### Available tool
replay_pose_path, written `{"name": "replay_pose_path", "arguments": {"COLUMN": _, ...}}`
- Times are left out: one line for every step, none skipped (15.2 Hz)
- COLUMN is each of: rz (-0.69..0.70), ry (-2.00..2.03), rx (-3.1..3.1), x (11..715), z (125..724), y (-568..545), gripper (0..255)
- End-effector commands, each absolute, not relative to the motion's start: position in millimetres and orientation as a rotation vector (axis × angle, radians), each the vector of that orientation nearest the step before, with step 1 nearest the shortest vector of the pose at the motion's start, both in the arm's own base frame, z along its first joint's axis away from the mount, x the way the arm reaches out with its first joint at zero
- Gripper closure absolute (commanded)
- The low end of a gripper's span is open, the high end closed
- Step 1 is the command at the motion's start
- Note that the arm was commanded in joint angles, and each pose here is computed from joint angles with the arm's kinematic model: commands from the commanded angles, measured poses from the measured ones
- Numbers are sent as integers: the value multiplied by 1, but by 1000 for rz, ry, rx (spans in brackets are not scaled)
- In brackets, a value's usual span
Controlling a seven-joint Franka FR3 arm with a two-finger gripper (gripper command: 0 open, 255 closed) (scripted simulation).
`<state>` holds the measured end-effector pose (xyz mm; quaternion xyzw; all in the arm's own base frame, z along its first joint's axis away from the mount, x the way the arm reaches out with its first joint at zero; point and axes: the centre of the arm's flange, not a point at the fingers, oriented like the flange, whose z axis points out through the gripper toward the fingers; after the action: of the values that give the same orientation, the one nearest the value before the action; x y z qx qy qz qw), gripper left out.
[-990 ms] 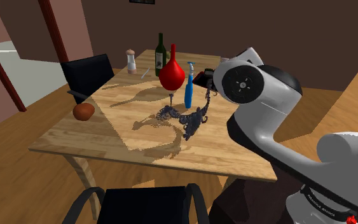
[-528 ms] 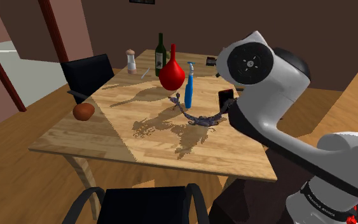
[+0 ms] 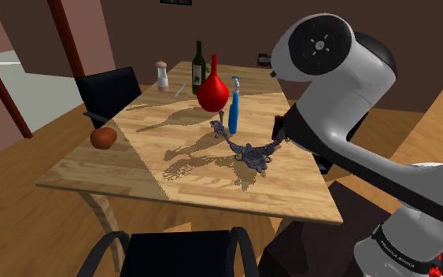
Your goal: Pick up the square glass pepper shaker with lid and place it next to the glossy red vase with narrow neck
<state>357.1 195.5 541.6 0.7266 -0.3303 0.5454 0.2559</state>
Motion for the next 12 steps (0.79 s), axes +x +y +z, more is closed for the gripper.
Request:
{"name": "replay_pose_path", "arguments": {"rz": 1480, "ry": -896, "rx": 1972, "x": 357, "z": 554, "y": 196, "gripper": 255}}
{"name": "replay_pose_path", "arguments": {"rz": 1480, "ry": -896, "rx": 1972, "x": 357, "z": 559, "y": 196, "gripper": 255}}
{"name": "replay_pose_path", "arguments": {"rz": 1480, "ry": -896, "rx": 1972, "x": 357, "z": 564, "y": 196, "gripper": 255}}
{"name": "replay_pose_path", "arguments": {"rz": 1480, "ry": -896, "rx": 1972, "x": 357, "z": 569, "y": 196, "gripper": 255}}
{"name": "replay_pose_path", "arguments": {"rz": 1480, "ry": -896, "rx": 1972, "x": 357, "z": 575, "y": 196, "gripper": 255}}
{"name": "replay_pose_path", "arguments": {"rz": 1480, "ry": -896, "rx": 1972, "x": 357, "z": 580, "y": 196, "gripper": 255}}
{"name": "replay_pose_path", "arguments": {"rz": 1480, "ry": -896, "rx": 1972, "x": 370, "z": 580, "y": 196, "gripper": 255}}
{"name": "replay_pose_path", "arguments": {"rz": 1480, "ry": -896, "rx": 1972, "x": 383, "z": 580, "y": 196, "gripper": 255}}
{"name": "replay_pose_path", "arguments": {"rz": 1480, "ry": -896, "rx": 1972, "x": 396, "z": 580, "y": 196, "gripper": 255}}
{"name": "replay_pose_path", "arguments": {"rz": 1480, "ry": -896, "rx": 1972, "x": 409, "z": 580, "y": 196, "gripper": 255}}
{"name": "replay_pose_path", "arguments": {"rz": 1480, "ry": -896, "rx": 1972, "x": 423, "z": 580, "y": 196, "gripper": 255}}
{"name": "replay_pose_path", "arguments": {"rz": 1480, "ry": -896, "rx": 1972, "x": 436, "z": 580, "y": 196, "gripper": 255}}
